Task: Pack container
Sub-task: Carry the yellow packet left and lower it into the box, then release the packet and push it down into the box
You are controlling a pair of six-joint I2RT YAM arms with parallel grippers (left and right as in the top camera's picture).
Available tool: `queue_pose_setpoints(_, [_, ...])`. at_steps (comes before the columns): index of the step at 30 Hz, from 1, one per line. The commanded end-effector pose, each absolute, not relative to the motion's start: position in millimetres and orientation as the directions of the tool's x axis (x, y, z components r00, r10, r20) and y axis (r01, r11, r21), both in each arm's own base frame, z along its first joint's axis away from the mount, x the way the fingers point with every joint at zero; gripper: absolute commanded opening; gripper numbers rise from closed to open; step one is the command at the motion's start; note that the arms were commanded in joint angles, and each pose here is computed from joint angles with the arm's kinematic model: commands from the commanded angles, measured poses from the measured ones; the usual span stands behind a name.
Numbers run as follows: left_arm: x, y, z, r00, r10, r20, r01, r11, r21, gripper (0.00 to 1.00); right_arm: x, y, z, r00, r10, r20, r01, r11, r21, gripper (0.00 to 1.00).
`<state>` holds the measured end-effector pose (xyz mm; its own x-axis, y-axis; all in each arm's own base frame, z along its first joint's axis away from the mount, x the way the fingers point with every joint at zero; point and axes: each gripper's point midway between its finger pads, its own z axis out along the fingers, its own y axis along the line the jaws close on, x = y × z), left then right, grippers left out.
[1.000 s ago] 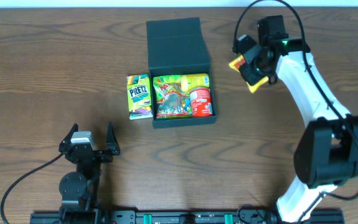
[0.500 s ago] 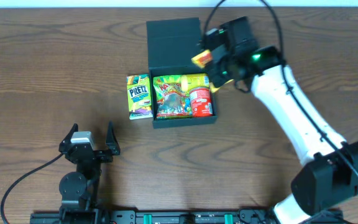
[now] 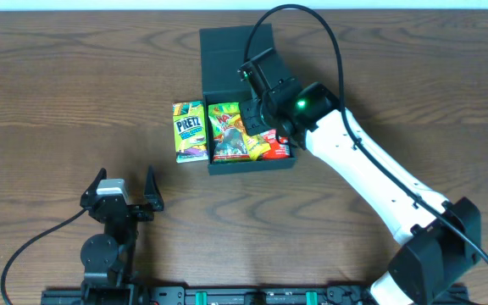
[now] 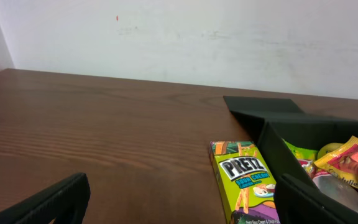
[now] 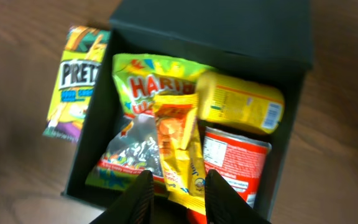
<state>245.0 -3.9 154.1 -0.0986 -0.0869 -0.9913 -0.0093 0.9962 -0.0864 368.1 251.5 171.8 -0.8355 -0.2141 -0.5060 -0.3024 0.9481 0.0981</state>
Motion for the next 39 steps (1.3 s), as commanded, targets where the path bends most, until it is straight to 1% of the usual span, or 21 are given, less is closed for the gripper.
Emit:
queue_pose_setpoints(1, [244,-1,135,-0.158,-0.081,-0.984,-0.026,0.997,-0.078,0.95,373,241,179,-0.829,-0.13,-0.544,-0.19,0.98,0.055,0.31])
queue_pose_setpoints(2, [244,-1,135,-0.158,-0.081,-0.984,-0.026,0.997,-0.078,0.95,373,239,179,-0.825,-0.135,-0.55,-0.185,0.982,0.037,0.33])
queue_pose_setpoints(4, [244,-2,135,-0.158,-0.081,-0.984,-0.025,0.997,-0.078,0.95,372,233,175,-0.83,-0.147,-0.538,-0.177,0.984,0.003,0.33])
queue_pose_setpoints(7, [244,-1,135,-0.158,-0.081,-0.984,-0.026,0.997,-0.078,0.95,364,231,158,-0.839,-0.264,-0.476,-0.262,0.962,-0.072,0.33])
queue_pose_setpoints(10, [244,-1,135,-0.158,-0.081,-0.984,-0.026,0.997,-0.078,0.95,355,237,140,-0.82,-0.399,-0.411,-0.376,0.916,-0.139,0.31])
queue_pose_setpoints(14, [244,-1,135,-0.158,-0.081,-0.984,-0.026,0.997,-0.078,0.95,347,251,117,-0.809,-0.464,-0.359,-0.436,0.885,-0.162,0.32])
queue_pose_setpoints(17, [244,-1,135,-0.158,-0.081,-0.984,-0.026,0.997,-0.078,0.95,343,257,103,-0.81,-0.487,-0.327,-0.456,0.874,-0.172,0.3])
queue_pose_setpoints(19, [244,-1,136,-0.158,-0.081,-0.984,-0.026,0.997,-0.078,0.96,342,259,93,-0.812,-0.496,-0.308,-0.463,0.868,-0.177,0.26])
queue_pose_setpoints(24, [244,-1,135,-0.158,-0.081,-0.984,-0.026,0.997,-0.078,0.95,341,263,73,-0.816,-0.51,-0.27,-0.476,0.86,-0.187,0.23])
queue_pose_setpoints(27, [244,-1,135,-0.158,-0.081,-0.984,-0.026,0.997,-0.078,0.95,343,265,68,-0.816,-0.51,-0.271,-0.476,0.86,-0.186,0.22])
queue_pose_setpoints(31, [244,-1,135,-0.158,-0.081,-0.984,-0.026,0.997,-0.078,0.96,349,271,69,-0.808,-0.503,-0.306,-0.471,0.864,-0.177,0.24])
queue_pose_setpoints(33, [244,-1,135,-0.158,-0.081,-0.984,-0.026,0.997,-0.078,0.96,352,274,70,-0.805,-0.5,-0.32,-0.469,0.866,-0.173,0.26])
queue_pose_setpoints(37, [244,-1,135,-0.158,-0.081,-0.984,-0.026,0.997,-0.078,0.95,353,275,68,-0.804,-0.499,-0.322,-0.469,0.866,-0.172,0.31])
queue_pose_setpoints(39, [244,-1,135,-0.158,-0.081,-0.984,-0.026,0.997,-0.078,0.95,353,275,66,-0.806,-0.5,-0.317,-0.47,0.866,-0.173,0.31])
